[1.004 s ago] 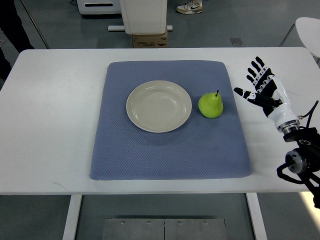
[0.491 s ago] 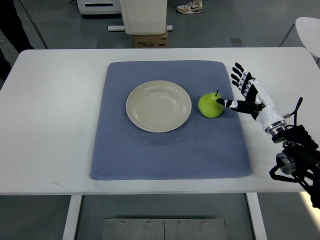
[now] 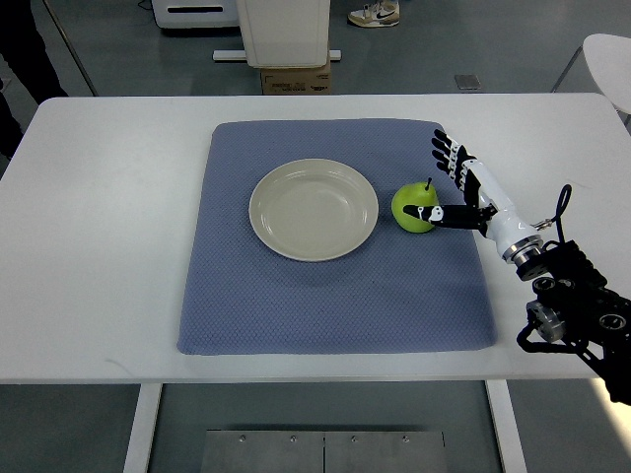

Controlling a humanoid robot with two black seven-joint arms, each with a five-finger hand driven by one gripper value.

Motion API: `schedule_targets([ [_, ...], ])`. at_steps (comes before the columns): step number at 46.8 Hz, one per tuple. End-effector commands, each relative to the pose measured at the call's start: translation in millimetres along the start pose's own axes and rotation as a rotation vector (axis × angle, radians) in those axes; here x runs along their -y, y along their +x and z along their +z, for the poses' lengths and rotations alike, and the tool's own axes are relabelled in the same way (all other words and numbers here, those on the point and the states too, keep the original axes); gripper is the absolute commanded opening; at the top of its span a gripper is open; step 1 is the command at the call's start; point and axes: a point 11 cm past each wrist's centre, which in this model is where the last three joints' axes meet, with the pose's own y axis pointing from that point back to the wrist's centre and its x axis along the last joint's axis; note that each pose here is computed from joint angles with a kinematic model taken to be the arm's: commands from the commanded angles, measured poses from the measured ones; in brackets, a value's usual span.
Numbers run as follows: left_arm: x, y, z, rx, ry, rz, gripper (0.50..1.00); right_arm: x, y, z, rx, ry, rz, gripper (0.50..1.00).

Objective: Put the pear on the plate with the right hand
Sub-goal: 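Move the right hand toward the green pear and open fingers around it, then close the right hand fingers around the green pear and lift it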

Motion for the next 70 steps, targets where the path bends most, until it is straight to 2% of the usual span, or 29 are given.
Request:
schedule_targets([
  [1, 0.0, -0.5, 0.0, 0.000, 0.000, -0.001, 1.000, 0.1, -0.8, 0.6, -0.013, -0.003, -0.001, 0.998],
  [45, 0.0, 0.1, 0.0, 0.000, 0.000, 0.000, 1.000, 1.6, -23.8, 8.9, -0.174, -0.025, 0.005, 0.981],
  [70, 0.0, 0.1, 0.0, 0.000, 0.000, 0.000, 1.000, 2.6, -23.4, 17.8, -0.261, -0.048, 0.003, 0.962],
])
